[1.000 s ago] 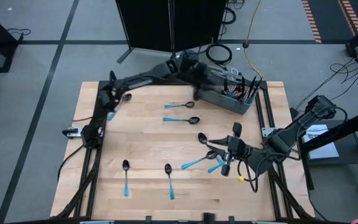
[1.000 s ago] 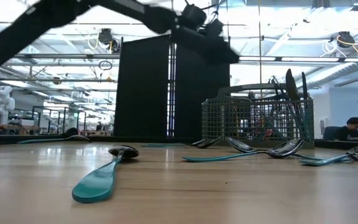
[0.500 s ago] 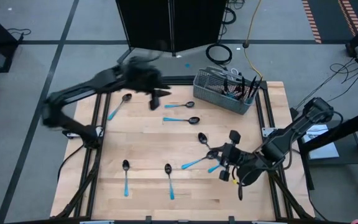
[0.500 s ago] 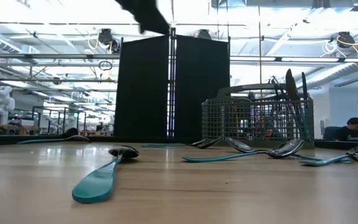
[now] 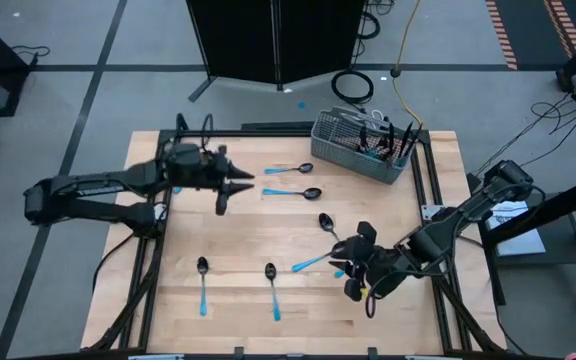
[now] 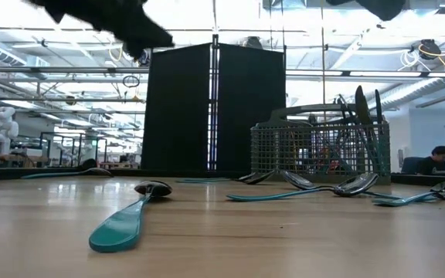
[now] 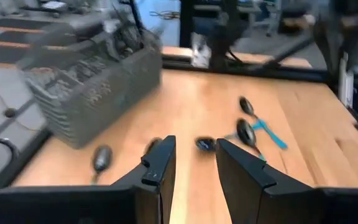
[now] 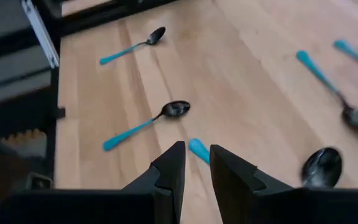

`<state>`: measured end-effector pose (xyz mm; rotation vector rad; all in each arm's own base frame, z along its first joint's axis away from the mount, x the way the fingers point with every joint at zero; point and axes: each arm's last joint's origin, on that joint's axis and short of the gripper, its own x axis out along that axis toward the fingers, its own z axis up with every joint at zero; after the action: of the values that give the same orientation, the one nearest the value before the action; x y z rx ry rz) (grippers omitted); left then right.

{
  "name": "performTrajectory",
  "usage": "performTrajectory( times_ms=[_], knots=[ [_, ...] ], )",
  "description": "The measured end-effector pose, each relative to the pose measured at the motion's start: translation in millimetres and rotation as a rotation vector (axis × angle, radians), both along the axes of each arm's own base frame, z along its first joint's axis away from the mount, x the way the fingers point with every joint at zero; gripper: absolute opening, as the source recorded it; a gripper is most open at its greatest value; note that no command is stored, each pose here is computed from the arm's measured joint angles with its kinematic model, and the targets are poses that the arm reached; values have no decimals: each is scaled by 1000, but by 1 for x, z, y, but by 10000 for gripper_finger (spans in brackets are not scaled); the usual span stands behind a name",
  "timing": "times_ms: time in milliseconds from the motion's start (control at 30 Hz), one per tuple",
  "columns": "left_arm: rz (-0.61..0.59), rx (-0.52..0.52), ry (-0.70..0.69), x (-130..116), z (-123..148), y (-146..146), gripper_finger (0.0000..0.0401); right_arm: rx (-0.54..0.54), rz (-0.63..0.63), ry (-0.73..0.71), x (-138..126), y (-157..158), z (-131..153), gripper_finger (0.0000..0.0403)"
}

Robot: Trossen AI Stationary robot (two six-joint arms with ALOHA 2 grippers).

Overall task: Sort silverware
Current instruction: Put the blue spoon into the left of the blue utensil organizer

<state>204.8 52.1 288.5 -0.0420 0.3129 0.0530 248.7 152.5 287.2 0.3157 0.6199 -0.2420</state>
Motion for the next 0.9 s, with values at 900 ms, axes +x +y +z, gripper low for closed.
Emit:
performTrajectory(
  times_ms=[900],
  knots=[
    [-207, 59, -125, 28, -91, -2, 111, 253, -397, 622, 59, -119, -97, 68]
  ],
)
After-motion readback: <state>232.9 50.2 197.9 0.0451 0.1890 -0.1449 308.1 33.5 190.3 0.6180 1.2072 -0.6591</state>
